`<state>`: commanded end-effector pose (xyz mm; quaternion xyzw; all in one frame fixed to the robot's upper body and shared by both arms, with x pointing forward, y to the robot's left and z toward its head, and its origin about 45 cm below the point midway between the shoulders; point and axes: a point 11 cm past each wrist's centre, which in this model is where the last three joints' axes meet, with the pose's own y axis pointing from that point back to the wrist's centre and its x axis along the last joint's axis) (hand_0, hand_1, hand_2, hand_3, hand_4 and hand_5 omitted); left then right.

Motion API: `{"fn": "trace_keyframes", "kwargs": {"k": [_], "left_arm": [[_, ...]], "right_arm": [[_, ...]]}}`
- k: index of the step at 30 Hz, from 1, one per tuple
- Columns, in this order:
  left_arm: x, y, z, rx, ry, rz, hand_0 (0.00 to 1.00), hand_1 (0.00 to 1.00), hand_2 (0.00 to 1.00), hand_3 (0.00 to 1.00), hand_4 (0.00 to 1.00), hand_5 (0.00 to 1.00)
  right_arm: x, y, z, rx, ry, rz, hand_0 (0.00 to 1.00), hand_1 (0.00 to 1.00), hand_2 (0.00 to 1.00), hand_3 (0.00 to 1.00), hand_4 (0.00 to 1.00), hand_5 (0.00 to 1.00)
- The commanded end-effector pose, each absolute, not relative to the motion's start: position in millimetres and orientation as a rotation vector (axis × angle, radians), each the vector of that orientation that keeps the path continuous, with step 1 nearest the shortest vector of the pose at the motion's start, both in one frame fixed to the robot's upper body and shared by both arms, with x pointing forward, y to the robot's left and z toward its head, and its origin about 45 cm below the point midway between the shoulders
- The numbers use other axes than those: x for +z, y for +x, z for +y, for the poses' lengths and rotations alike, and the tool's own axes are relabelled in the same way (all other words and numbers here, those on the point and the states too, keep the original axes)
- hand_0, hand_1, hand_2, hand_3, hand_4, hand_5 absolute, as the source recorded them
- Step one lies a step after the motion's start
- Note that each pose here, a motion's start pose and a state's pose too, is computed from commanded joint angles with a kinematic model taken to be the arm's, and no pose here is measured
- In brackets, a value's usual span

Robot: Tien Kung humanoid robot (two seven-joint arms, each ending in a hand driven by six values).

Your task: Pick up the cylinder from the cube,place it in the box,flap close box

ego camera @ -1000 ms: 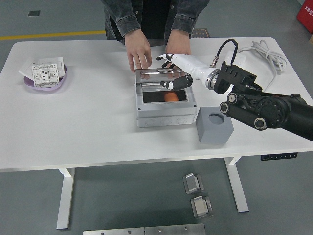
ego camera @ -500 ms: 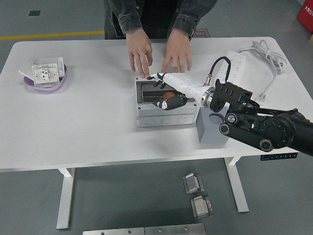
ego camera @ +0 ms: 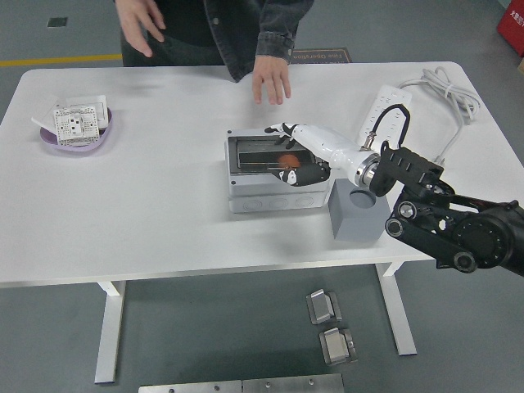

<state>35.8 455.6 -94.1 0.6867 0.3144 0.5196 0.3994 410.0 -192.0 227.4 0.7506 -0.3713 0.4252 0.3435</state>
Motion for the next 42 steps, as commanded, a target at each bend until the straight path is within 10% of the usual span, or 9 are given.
{"fn": "trace_keyframes", "kwargs": {"k": [42], "left_arm": [[-89.8,75.5,450.7,1.375,1.645,0.754,0.615,0.576,0.573,0.657,0.698,0.277]], "right_arm": [[197.7,341.3,-348.3,-0.318,2.418,-2.416,0.732,0.69,0.724,0.698,0.739,0.419]]}}
